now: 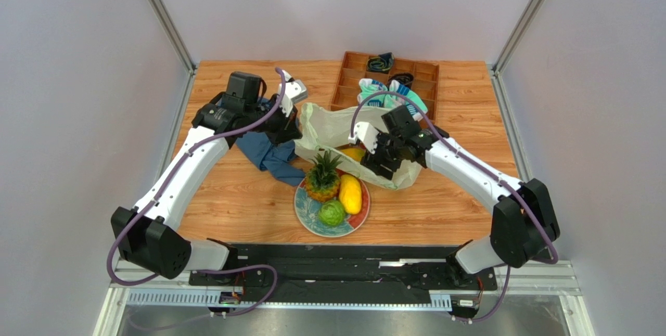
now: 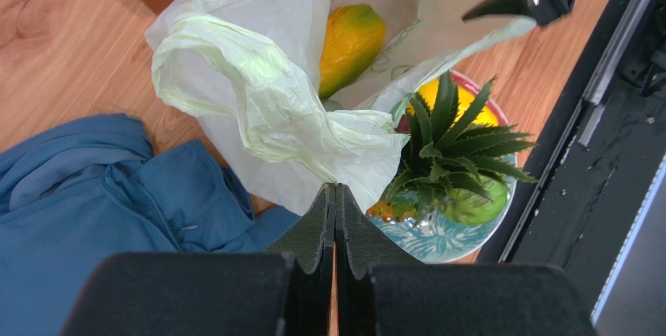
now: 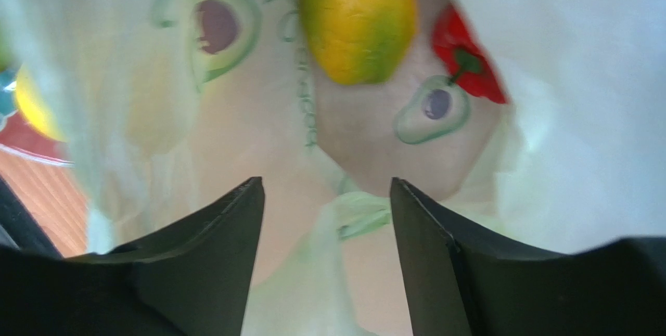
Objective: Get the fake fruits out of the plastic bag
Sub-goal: Adjust the plastic bag at the center of the board, then take out the fake fruit from the plastic bag, then place the fake fruit on the plate.
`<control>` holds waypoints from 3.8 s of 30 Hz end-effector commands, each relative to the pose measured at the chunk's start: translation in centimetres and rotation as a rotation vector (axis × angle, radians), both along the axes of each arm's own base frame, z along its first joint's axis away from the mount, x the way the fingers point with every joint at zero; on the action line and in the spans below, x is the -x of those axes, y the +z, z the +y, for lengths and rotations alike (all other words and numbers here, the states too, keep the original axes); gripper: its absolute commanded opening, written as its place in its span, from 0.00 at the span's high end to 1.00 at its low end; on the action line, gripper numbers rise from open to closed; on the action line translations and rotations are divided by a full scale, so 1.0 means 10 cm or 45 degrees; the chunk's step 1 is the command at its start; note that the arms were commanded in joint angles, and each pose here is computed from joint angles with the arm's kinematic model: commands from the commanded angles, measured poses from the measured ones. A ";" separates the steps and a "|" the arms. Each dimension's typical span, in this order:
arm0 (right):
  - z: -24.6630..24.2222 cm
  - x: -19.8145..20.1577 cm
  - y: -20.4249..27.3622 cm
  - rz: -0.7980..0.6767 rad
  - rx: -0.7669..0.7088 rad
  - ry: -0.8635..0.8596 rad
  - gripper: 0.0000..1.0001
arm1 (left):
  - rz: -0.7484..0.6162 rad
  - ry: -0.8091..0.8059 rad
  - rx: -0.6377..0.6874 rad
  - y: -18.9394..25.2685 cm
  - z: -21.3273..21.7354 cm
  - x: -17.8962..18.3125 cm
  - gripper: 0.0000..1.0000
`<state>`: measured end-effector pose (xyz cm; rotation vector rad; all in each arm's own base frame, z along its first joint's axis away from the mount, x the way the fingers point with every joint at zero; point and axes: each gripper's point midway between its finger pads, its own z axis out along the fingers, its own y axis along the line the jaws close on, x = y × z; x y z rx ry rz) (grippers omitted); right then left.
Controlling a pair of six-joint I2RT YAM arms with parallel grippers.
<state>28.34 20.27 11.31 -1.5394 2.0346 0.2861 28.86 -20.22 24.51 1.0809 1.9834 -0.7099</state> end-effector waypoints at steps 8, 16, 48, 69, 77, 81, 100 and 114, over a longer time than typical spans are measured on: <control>0.06 -1.24 0.11 0.198 -0.170 -0.526 0.24 | -0.092 -0.063 -0.095 0.13 -0.06 -0.16 1.00; 0.10 -1.25 0.44 0.219 -0.278 -0.567 0.15 | -0.183 0.023 -0.046 0.44 -0.13 -0.45 1.00; 0.16 -1.53 -0.06 0.066 -0.167 -0.604 0.09 | -0.264 -0.033 0.090 0.89 -0.55 -0.62 1.00; 0.10 -0.96 0.77 0.181 -0.185 -0.348 0.44 | -0.224 0.067 0.069 0.61 -0.53 -0.79 1.00; 0.00 -0.19 1.13 0.239 -0.253 -0.147 0.42 | -0.228 0.143 0.140 0.76 -0.56 -1.00 1.00; 0.10 0.09 1.56 0.184 -0.401 -0.038 0.42 | -0.214 0.176 0.165 0.82 -0.56 -1.08 1.00; 2.18 1.32 1.21 0.139 -0.226 0.714 0.45 | -0.386 0.200 0.266 1.21 -0.16 -0.48 1.00; 2.52 1.11 0.10 -0.010 0.101 0.379 0.42 | -0.403 0.170 0.288 1.07 -0.01 0.01 1.00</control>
